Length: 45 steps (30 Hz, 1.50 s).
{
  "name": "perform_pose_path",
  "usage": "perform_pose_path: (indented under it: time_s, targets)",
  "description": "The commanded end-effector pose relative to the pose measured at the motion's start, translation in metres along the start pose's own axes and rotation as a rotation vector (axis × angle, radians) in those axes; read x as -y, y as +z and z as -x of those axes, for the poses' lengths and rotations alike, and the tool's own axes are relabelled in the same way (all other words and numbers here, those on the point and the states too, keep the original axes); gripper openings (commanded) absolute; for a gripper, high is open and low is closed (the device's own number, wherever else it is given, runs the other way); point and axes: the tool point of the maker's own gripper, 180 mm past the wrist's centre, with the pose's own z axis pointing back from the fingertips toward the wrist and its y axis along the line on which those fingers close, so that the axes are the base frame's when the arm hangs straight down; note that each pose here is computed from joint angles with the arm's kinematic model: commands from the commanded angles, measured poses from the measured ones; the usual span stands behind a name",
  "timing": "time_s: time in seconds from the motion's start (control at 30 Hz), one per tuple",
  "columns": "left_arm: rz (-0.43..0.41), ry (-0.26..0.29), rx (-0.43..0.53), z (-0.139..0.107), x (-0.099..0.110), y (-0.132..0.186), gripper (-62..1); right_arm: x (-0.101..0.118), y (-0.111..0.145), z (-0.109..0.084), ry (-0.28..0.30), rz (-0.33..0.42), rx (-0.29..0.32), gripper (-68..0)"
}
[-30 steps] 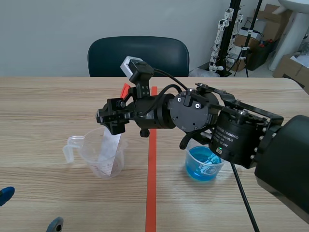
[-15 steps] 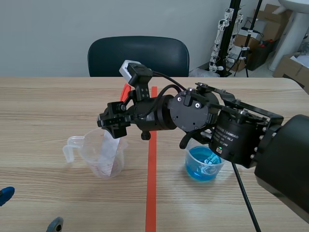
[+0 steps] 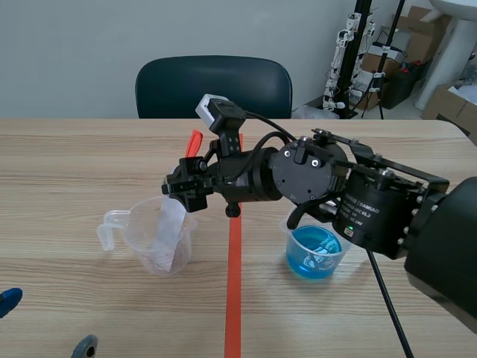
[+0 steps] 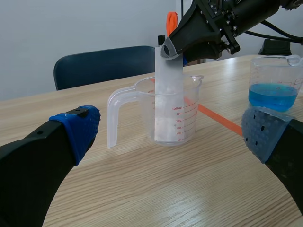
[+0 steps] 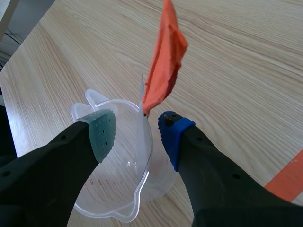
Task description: Do the redox reaction experiment. lift the metal plate out of the left beaker
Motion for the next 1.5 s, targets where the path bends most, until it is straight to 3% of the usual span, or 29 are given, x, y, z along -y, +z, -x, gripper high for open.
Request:
perform_pose_path:
  time_s: [0.0,0.47,0.97,1.17,1.47]
  targets:
    - [-0.007,0.001,0.048,-0.010,0.000,0.001,1.4,0.000,0.003,-0.023,0.022,-0.006,0.059,-44.7]
    - [-0.007,0.001,0.048,-0.010,0.000,0.001,1.4,0.002,0.005,-0.029,0.023,-0.003,0.093,-45.3]
    - [-0.007,0.001,0.048,-0.010,0.000,0.001,1.4,-0.002,0.004,-0.030,0.030,-0.016,0.106,-67.0]
    - [-0.007,0.001,0.048,-0.010,0.000,0.001,1.4,-0.003,0.004,-0.028,0.053,-0.023,0.097,-67.1]
    - [-0.007,0.001,0.048,-0.010,0.000,0.001,1.4,-0.016,0.004,-0.024,0.123,-0.089,0.081,-67.1]
